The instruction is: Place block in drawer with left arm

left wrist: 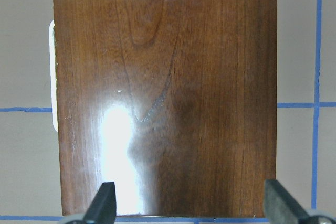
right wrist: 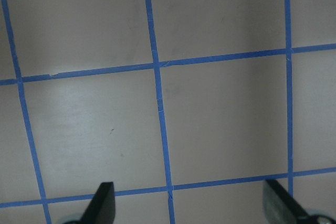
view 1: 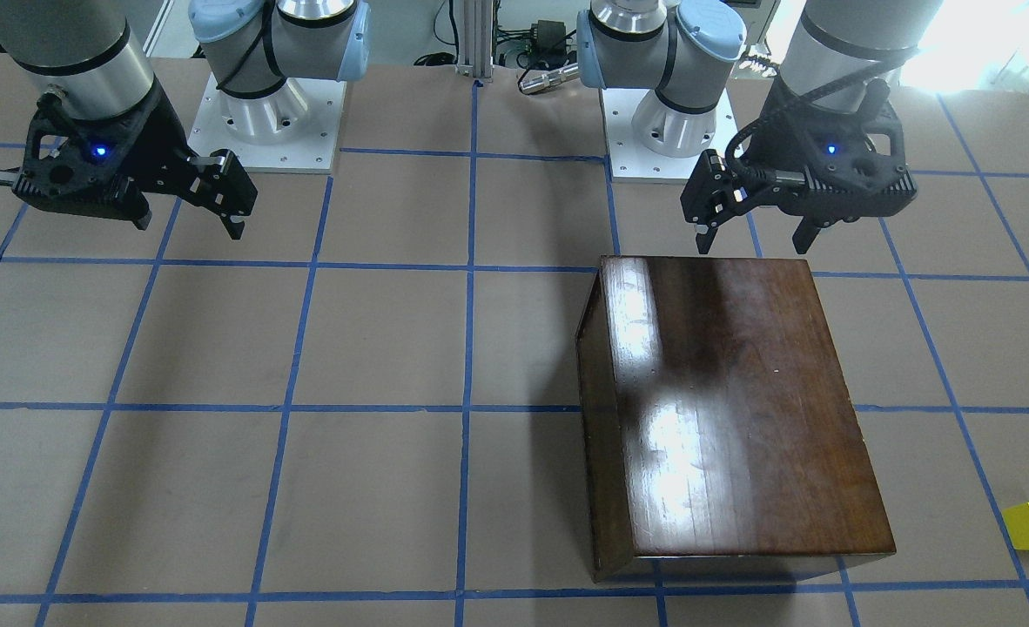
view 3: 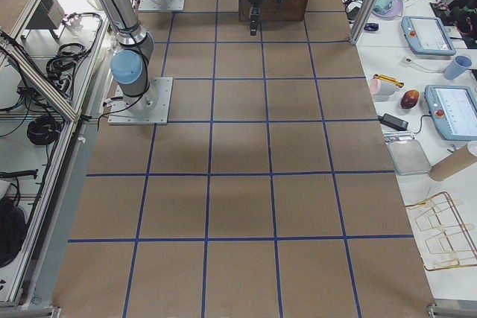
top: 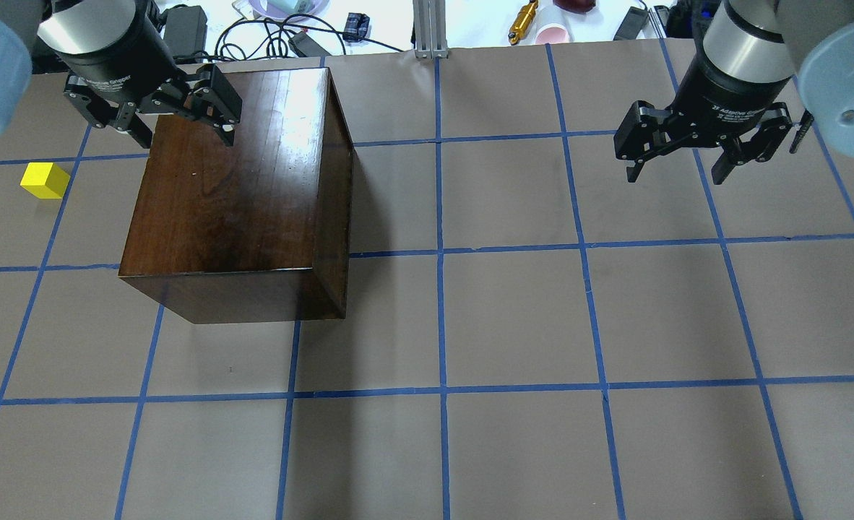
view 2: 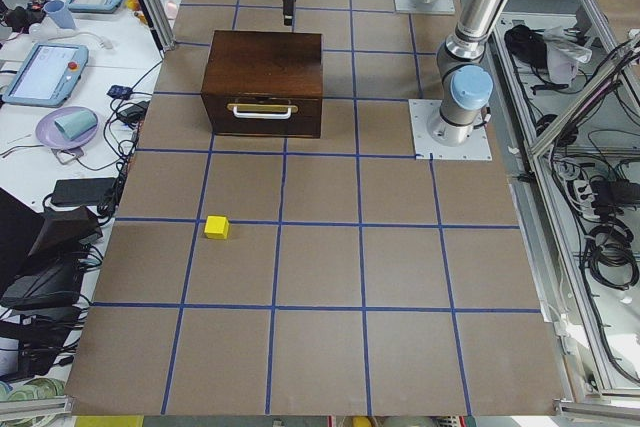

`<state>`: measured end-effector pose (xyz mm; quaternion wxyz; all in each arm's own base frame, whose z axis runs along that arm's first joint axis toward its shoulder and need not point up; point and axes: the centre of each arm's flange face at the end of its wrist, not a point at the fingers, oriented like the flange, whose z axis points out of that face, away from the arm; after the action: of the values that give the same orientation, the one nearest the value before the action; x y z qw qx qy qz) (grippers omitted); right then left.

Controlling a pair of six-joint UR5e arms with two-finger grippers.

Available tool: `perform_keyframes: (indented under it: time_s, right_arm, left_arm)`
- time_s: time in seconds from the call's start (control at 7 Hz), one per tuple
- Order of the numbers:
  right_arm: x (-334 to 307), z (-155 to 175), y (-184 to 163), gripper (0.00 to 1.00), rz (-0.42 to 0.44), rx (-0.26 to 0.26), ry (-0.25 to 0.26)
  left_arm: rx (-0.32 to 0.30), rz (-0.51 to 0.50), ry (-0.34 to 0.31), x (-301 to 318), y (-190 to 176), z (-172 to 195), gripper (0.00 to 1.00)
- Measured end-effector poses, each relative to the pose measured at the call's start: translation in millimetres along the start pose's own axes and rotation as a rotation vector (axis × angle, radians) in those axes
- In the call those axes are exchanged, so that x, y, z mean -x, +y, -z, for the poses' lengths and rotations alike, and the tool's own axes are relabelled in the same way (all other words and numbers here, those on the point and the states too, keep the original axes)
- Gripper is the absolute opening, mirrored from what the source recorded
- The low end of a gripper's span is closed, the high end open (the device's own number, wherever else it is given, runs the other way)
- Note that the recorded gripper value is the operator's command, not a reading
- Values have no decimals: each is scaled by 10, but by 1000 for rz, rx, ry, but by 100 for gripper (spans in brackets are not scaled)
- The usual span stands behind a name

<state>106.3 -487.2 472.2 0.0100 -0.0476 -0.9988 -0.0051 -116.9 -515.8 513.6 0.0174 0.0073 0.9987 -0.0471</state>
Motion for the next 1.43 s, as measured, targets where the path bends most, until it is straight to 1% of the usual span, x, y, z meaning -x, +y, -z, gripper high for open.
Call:
perform_keyframes:
  time_s: [0.29,0.43,1.14,1.43]
  right_arm:
    - [0,0,0,100,0,0,0]
    - [0,0,0,100,0,0,0]
    - [0,0,0,100,0,0,0]
    - [0,0,0,100,0,0,0]
  left_arm:
    - [8,-90,17,-5,-21,-29,100]
    - [10,-109,23,2,-23,-32,100]
    - [6,-106,23,72,-82,-65,100]
    - [15,-69,20,374,-184,-136,100]
